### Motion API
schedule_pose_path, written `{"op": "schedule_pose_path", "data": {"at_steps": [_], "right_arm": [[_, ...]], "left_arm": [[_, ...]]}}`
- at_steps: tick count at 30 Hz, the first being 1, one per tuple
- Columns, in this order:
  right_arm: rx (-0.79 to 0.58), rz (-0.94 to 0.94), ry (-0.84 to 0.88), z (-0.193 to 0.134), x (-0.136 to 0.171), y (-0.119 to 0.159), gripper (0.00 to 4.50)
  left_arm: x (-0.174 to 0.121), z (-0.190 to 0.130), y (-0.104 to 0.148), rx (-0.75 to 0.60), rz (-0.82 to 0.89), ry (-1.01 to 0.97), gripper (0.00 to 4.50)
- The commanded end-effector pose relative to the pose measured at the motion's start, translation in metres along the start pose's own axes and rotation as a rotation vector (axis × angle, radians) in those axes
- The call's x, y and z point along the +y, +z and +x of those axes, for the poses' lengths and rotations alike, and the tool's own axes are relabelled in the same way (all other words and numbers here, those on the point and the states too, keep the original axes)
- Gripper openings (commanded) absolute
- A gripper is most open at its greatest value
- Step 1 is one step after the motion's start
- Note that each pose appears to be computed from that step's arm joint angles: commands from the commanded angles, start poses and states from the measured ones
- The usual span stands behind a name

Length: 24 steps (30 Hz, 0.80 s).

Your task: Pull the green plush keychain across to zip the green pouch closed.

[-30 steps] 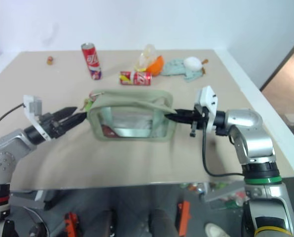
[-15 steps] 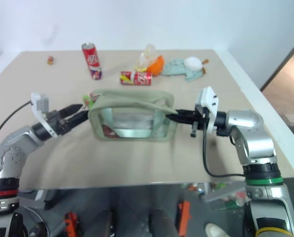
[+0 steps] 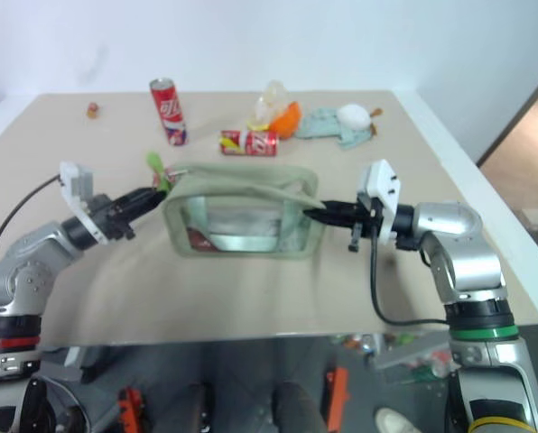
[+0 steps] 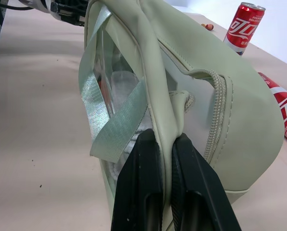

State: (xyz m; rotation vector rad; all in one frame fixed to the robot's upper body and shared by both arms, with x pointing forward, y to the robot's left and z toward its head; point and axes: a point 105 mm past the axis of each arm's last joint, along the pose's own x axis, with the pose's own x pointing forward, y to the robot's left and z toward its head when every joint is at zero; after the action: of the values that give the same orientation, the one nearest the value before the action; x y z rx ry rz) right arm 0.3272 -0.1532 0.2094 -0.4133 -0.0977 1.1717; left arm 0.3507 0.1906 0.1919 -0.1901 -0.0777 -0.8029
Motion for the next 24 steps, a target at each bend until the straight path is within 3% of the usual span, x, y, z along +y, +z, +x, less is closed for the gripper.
{"op": "schedule_pose_path", "data": {"at_steps": [1,12,18,21,24], "right_arm": [[0.0,-0.051,-0.016,-0.006,-0.004,0.01,0.0],[0.003,-0.055,-0.015,-0.006,-0.005,0.011,0.0],[-0.001,-0.058,-0.019,-0.006,-0.005,0.013,0.0],[0.0,-0.059,-0.018,-0.006,-0.006,0.013,0.0],[0.002,-0.062,-0.014,-0.005,-0.007,0.013,0.0]], "left_arm": [[0.0,0.002,0.013,-0.032,0.068,-0.008,0.02],[-0.001,0.002,0.021,-0.057,0.128,-0.009,0.02],[-0.011,-0.001,0.061,-0.102,0.259,-0.032,0.02],[-0.031,0.013,0.094,-0.134,0.379,-0.1,0.02],[-0.051,0.032,0.106,-0.132,0.468,-0.174,0.02]]}}
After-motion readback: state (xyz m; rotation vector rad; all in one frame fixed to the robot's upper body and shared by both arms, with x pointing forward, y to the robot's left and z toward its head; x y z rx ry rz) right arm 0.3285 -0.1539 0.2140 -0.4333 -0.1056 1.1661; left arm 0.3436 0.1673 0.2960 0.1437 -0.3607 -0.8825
